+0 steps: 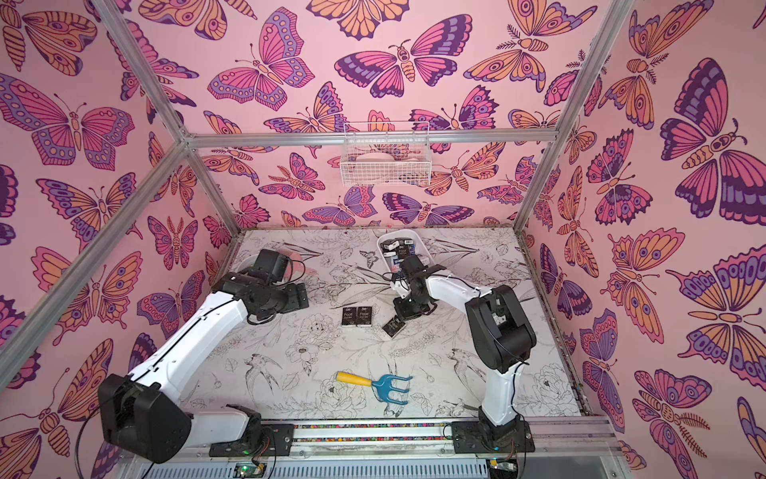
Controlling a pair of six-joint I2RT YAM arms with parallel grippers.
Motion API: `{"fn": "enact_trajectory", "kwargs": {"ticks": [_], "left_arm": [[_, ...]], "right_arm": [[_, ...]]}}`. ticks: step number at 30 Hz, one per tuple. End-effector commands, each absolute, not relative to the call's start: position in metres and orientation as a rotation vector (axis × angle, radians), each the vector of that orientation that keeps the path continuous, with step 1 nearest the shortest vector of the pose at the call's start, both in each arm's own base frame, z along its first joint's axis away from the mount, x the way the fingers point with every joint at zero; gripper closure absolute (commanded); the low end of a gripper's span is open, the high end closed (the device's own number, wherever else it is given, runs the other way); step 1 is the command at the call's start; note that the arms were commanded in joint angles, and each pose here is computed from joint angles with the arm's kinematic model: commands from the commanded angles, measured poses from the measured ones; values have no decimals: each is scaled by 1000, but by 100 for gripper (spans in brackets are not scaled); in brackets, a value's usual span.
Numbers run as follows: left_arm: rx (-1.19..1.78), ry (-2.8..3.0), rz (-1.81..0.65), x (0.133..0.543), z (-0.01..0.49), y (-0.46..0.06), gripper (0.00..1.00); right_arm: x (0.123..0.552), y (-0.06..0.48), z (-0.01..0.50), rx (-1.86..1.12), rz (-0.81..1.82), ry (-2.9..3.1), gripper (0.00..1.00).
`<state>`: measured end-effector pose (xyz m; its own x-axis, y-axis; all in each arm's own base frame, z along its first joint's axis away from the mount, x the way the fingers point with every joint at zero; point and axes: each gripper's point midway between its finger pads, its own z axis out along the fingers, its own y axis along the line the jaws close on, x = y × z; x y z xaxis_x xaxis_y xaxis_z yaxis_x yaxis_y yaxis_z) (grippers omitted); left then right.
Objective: Take the pocket tissues out of the storage box
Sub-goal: Place the pocket tissues at the center of the board.
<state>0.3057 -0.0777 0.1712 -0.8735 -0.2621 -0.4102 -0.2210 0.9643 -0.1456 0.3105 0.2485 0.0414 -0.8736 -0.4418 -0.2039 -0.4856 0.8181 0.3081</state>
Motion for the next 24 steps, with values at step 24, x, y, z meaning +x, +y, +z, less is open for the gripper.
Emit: {"fn": "enact_trajectory", "kwargs": {"ticks": [24], "left_arm": [[-318, 2667, -170, 305, 176, -83, 6]], "right_arm": [[298, 245, 66, 446, 732, 2580, 44]]}}
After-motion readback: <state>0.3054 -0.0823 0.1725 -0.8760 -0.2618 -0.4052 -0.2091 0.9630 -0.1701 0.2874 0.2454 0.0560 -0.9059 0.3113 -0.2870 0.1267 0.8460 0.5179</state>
